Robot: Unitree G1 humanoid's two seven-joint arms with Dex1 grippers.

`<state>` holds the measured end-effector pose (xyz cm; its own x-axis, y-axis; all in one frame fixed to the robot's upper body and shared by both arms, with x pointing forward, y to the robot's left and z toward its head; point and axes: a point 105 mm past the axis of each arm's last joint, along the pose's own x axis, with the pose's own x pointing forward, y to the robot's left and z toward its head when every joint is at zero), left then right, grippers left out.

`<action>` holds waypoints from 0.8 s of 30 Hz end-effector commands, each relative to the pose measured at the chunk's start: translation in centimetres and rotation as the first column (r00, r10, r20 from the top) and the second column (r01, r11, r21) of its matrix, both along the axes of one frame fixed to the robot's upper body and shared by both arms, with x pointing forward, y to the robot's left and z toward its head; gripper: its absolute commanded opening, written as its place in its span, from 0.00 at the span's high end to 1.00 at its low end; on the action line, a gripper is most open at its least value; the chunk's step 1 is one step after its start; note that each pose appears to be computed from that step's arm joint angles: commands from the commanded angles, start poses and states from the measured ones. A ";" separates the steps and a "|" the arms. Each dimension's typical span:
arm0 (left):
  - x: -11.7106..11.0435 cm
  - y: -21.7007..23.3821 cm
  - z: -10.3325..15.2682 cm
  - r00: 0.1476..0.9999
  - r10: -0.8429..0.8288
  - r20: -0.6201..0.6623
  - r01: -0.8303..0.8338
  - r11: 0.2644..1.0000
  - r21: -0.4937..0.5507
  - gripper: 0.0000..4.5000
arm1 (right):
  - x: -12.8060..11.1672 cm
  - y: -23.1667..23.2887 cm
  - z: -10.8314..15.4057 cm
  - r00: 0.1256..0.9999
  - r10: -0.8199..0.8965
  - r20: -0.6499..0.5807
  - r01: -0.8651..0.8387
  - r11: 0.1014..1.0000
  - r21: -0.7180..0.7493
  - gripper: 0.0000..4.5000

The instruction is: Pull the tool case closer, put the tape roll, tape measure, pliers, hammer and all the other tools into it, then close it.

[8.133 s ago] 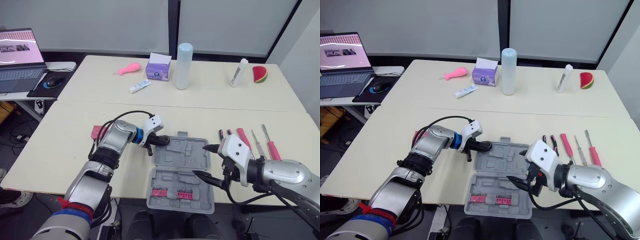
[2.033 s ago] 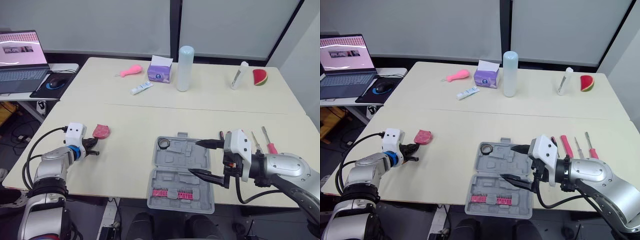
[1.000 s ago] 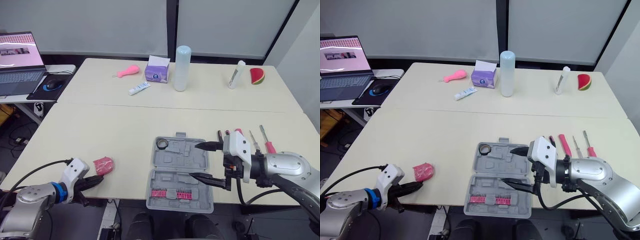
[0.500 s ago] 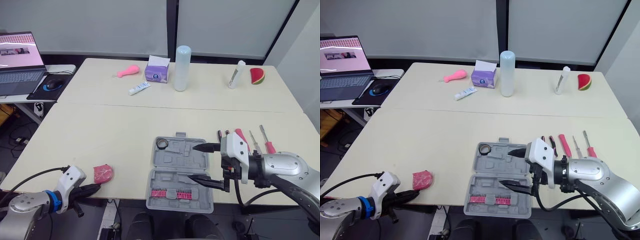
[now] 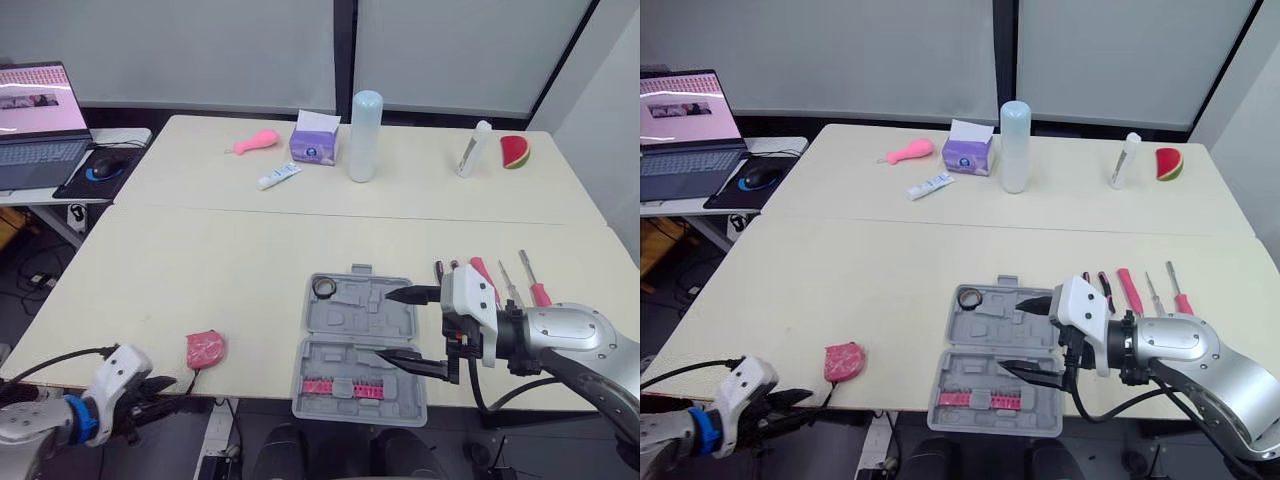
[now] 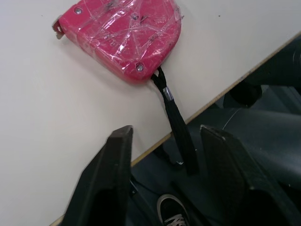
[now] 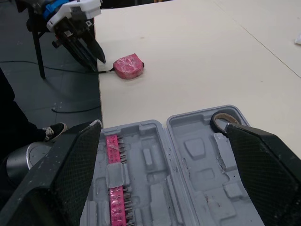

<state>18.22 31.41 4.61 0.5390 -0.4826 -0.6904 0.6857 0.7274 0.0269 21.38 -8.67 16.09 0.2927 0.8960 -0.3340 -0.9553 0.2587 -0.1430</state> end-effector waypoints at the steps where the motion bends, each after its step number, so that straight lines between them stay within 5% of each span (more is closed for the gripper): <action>1: 0.9 0.8 3.1 0.992 -0.097 0.077 0.094 0.994 0.048 0.24 | -1.0 0.7 0.5 0.998 0.067 0.021 -0.066 0.998 -0.016 0.00; 5: 2.9 0.7 4.9 0.957 -0.253 0.142 0.239 0.965 0.107 0.01 | -1.8 1.5 0.7 0.990 0.137 0.024 -0.136 0.990 -0.040 0.00; 12: 5.4 0.1 4.3 0.904 -0.413 0.107 0.399 0.907 0.133 0.01 | -2.7 2.8 1.1 0.970 0.242 0.004 -0.242 0.970 -0.028 0.00; 24: 6.7 -0.7 0.2 0.916 -0.396 0.063 0.390 0.916 0.092 0.01 | -2.4 3.9 1.5 0.964 0.265 0.020 -0.264 0.964 -0.041 0.00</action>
<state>24.75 30.57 4.57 0.3637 -0.6239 -0.6917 0.9071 0.4060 0.1107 19.32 -5.03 17.02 0.0622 0.9262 -0.3719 -0.9900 0.0101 -0.1404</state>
